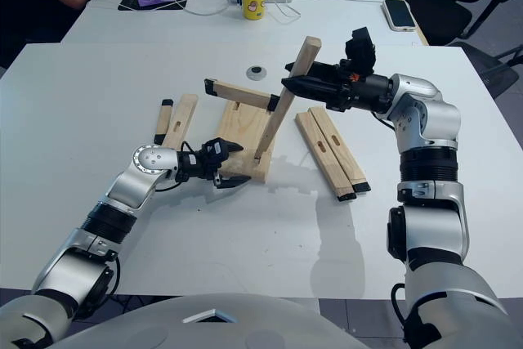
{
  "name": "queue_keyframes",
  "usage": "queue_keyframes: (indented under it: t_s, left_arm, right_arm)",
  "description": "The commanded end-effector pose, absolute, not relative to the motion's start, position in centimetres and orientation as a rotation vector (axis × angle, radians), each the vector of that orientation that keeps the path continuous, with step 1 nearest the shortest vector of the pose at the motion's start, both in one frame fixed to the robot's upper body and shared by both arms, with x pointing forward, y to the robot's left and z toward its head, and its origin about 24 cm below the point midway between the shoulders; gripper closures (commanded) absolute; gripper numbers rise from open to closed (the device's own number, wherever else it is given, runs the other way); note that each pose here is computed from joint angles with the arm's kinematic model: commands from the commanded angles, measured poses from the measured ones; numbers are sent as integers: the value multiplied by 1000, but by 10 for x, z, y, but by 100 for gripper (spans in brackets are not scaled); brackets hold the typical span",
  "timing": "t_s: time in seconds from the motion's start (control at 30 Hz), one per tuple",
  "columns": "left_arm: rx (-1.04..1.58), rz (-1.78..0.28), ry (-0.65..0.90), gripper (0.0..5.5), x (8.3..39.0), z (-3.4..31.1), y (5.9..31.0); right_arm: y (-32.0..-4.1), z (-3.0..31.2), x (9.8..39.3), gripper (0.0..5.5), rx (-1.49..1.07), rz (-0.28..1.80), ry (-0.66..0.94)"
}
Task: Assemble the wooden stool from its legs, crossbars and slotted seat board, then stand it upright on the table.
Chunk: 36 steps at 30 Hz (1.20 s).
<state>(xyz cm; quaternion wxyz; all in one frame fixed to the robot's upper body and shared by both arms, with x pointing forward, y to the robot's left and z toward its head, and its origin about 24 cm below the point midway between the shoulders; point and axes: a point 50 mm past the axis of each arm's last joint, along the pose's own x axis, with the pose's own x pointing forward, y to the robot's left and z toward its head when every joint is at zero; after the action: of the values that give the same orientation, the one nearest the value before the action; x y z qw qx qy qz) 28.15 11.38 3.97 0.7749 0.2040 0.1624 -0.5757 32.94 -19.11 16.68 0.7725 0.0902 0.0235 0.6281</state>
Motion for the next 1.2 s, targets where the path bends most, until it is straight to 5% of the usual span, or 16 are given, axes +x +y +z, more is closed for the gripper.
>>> queue_keyframes:
  t_s: [0.03, 1.2]
  left_arm:
    - [425, -1235, 564, 123, 263, 4, 129]
    - [411, -1238, 587, 123, 257, 0, 129]
  right_arm:
    - [-188, 162, 330, 343, 201, 1358, 59]
    - [-168, 154, 320, 343, -60, 1387, 85]
